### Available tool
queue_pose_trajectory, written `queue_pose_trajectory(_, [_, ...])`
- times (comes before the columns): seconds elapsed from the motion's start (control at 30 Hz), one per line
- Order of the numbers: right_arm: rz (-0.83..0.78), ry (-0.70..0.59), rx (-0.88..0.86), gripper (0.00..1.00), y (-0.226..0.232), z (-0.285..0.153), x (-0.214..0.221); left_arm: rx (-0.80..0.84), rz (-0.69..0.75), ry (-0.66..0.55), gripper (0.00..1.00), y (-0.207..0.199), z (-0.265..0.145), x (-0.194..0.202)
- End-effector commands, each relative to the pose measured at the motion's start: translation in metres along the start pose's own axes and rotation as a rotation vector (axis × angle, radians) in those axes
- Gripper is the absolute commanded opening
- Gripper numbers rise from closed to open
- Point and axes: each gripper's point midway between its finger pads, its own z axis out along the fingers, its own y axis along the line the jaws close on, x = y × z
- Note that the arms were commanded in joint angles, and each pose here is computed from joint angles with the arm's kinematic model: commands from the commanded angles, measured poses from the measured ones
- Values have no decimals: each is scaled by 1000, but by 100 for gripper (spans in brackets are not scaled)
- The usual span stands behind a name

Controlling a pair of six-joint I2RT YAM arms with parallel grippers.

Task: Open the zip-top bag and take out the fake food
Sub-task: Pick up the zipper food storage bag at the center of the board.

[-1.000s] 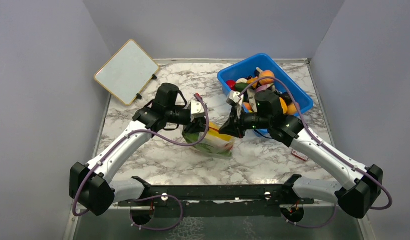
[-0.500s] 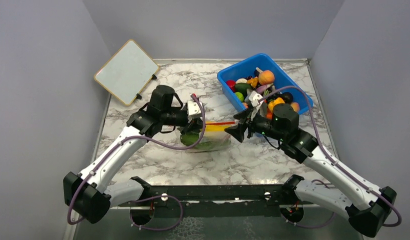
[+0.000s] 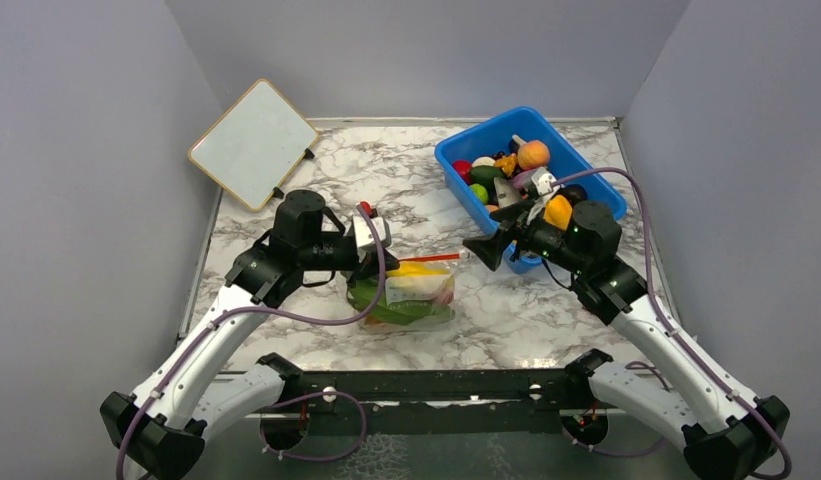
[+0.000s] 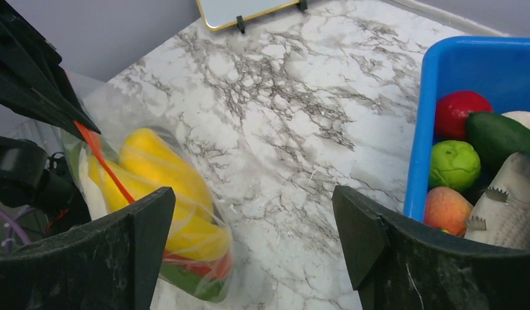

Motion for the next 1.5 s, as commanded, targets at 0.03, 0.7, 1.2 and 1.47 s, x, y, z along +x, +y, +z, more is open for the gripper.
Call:
queue_pose_trajectory(0.03, [38, -105, -210, 94, 25, -15, -1, -6, 39, -62, 0, -7, -8, -17])
queue_pose_trajectory(0.7, [-178, -323, -291, 89, 34, -32, 67, 93, 83, -58, 0, -23, -5, -4])
queue_pose_trajectory(1.2, [-123, -284, -604, 89, 76, -25, 56, 196, 66, -90, 0, -38, -3, -10])
queue_pose_trajectory(1.47, [-117, -299, -601, 84, 86, -12, 57, 192, 60, -90, 0, -38, -4, -11])
